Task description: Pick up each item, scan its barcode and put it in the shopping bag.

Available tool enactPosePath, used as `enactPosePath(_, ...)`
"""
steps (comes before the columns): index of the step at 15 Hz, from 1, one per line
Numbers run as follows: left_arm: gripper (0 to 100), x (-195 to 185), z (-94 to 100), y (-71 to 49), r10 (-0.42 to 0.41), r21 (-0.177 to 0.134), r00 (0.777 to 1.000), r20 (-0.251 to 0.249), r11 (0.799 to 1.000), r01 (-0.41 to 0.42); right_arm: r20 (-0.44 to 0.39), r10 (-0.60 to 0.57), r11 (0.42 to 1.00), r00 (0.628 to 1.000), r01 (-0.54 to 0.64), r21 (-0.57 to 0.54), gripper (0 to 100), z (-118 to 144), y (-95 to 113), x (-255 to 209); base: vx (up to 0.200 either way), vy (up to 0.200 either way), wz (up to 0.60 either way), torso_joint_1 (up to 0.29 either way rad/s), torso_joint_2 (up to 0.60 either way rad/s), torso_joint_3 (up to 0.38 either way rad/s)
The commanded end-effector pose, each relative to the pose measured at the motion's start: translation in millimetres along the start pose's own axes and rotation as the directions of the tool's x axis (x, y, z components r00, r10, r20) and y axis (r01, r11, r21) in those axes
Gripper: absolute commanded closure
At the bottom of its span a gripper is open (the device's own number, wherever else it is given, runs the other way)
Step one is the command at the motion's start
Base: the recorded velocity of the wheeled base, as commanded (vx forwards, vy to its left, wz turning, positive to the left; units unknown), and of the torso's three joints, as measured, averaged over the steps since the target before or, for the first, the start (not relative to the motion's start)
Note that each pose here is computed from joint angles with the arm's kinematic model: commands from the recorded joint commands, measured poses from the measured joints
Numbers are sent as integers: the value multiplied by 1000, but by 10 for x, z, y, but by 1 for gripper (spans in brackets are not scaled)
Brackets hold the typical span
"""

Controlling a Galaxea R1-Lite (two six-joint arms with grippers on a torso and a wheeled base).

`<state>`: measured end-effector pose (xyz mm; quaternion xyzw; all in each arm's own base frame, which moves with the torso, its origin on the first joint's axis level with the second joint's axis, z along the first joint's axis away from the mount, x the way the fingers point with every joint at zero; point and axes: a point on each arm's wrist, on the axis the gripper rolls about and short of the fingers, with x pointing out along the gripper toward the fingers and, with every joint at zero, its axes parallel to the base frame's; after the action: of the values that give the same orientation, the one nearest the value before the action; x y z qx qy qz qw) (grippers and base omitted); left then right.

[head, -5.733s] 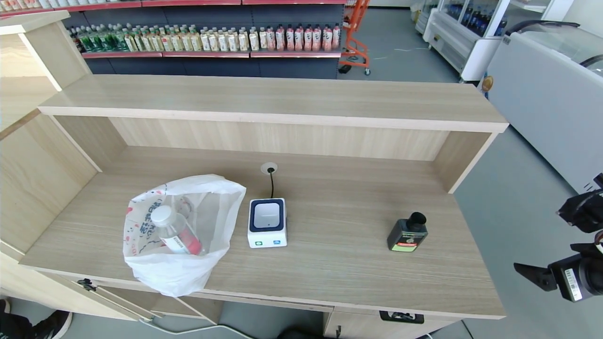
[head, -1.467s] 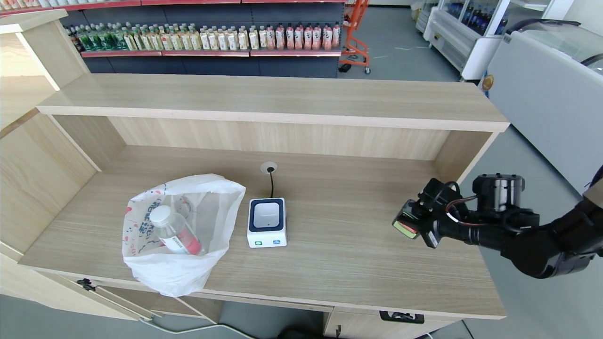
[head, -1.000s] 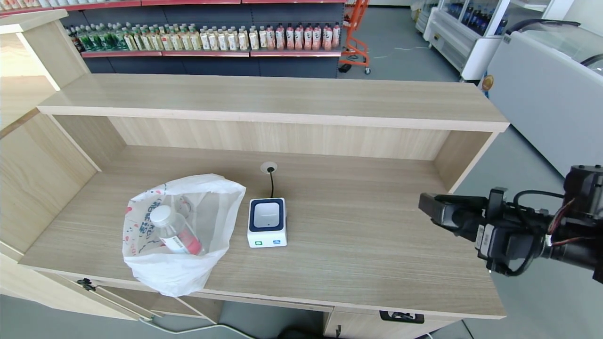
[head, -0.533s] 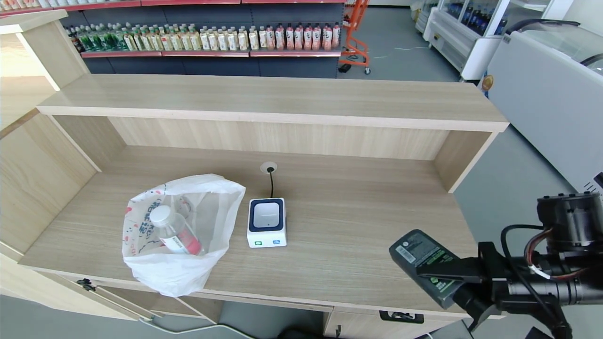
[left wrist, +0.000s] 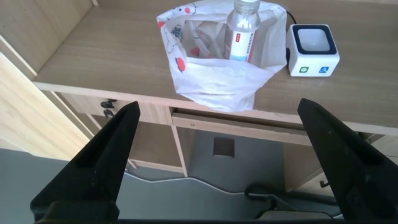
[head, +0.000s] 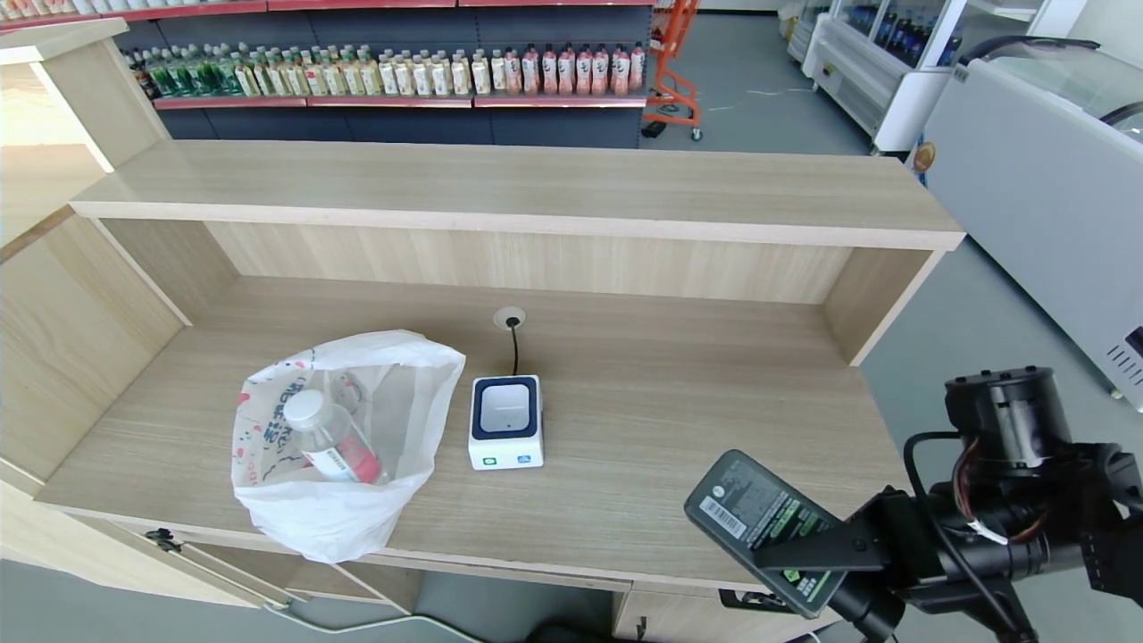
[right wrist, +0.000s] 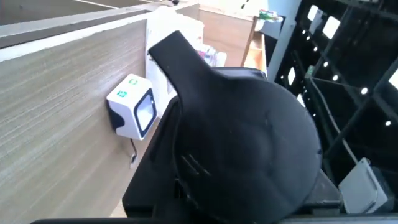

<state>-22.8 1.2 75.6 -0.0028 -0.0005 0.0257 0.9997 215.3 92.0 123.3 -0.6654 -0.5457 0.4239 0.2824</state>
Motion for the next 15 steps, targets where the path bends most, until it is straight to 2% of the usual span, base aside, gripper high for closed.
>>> enactPosePath(1,0,0,0,0,1,-1,1000,1,1000,-1,58,-35,999,998,34,12,100,-47,158,209,0,0,0,0,0,0)
enactPosePath(4,0,0,0,0,1,-1,1000,1,1000,-1,80,-48,999,996,48,-4,100,-60,221,299,0,0,0,0,0,0)
enactPosePath(7,0,0,0,0,1,-1,1000,1,1000,-1,202,-120,992,972,127,-20,100,-66,185,697,0,0,0,0,0,0)
enactPosePath(8,0,0,0,0,1,-1,1000,1,1000,-1,217,-129,990,968,138,-25,100,-88,189,779,0,0,0,0,0,0)
enactPosePath(15,0,0,0,0,1,-1,1000,1,1000,-1,236,-169,975,957,197,-99,100,-342,272,1174,0,0,0,0,0,0)
